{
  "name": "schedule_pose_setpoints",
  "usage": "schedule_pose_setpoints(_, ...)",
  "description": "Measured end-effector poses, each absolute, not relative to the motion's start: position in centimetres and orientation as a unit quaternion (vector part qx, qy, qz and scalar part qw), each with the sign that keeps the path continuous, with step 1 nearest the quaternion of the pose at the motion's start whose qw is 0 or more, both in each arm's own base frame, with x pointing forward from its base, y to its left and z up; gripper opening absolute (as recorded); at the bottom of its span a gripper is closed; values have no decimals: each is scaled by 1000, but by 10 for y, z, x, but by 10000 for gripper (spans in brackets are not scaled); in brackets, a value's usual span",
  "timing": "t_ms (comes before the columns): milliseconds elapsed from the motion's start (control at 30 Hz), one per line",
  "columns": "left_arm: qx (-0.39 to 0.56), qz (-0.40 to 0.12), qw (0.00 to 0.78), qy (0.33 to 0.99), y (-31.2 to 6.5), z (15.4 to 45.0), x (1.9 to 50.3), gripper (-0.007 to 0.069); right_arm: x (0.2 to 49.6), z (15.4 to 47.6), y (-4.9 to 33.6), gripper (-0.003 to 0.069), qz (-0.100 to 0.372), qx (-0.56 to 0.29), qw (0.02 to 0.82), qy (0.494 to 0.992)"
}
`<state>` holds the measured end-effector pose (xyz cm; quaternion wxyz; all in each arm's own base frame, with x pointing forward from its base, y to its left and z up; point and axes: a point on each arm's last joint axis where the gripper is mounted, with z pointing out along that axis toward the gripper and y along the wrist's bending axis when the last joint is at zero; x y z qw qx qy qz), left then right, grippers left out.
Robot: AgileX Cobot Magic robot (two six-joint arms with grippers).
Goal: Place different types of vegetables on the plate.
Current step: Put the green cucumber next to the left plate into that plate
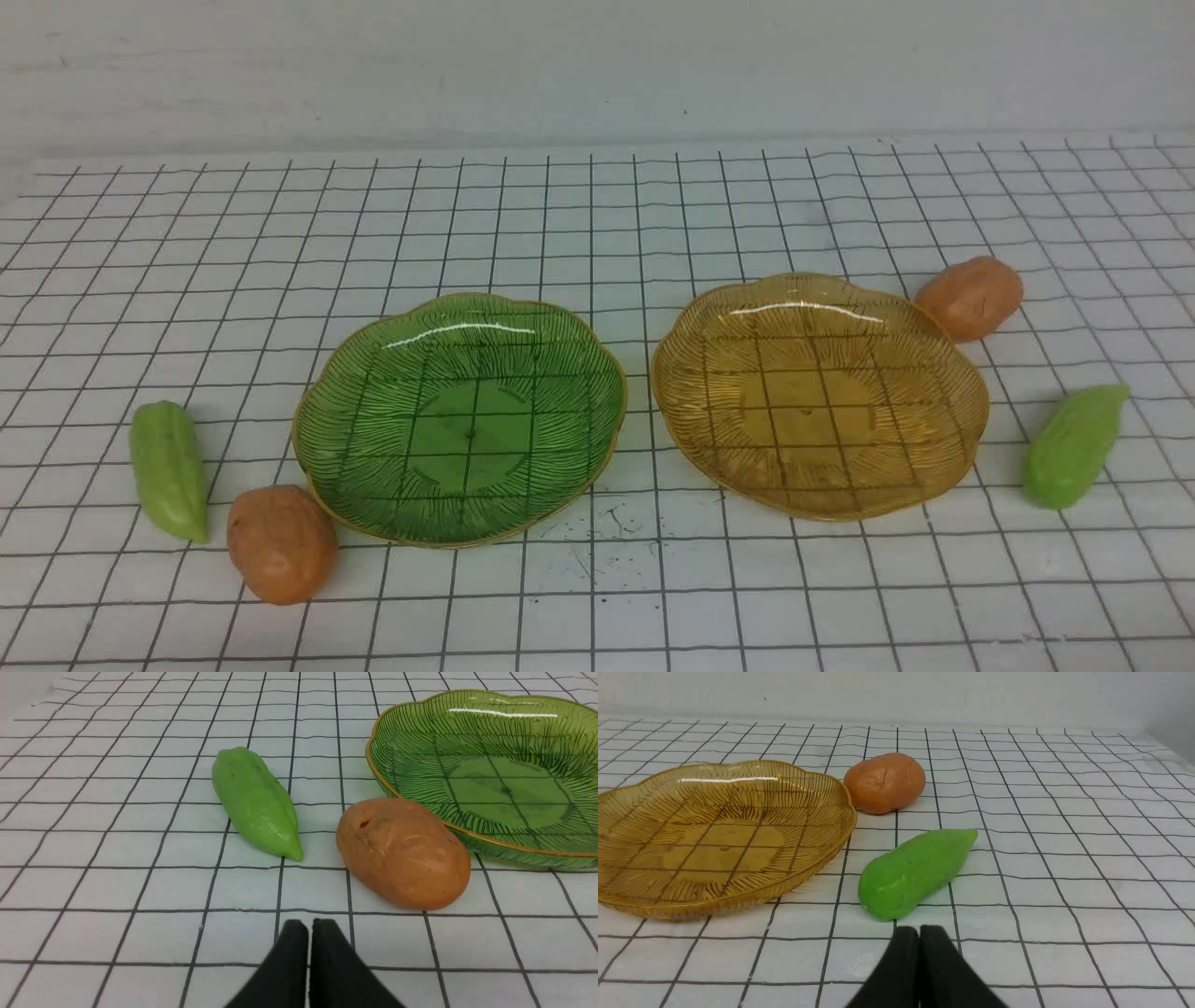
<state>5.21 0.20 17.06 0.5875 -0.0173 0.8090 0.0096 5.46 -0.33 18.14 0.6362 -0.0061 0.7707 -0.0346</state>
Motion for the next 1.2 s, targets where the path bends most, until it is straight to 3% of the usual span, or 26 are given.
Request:
schedule_pose_setpoints(767, -15, 15, 589, 808, 2, 171, 52, -8, 55, 181, -3, -14, -35, -6, 636, 771)
schedule_pose_setpoints(833, -30, -2, 600, 799, 2, 173, 53, -8, 55, 181, -3, -14, -35, -6, 636, 771)
schedule_pose_setpoints(1033, -131, -130, 642, 744, -2, 185, 56, -8, 55, 181, -3, -14, -35, -6, 636, 771)
schedule_pose_setpoints(1200, -170, -158, 701, 674, 1, 201, 57, -8, 55, 181, -3, -14, -35, -6, 636, 771)
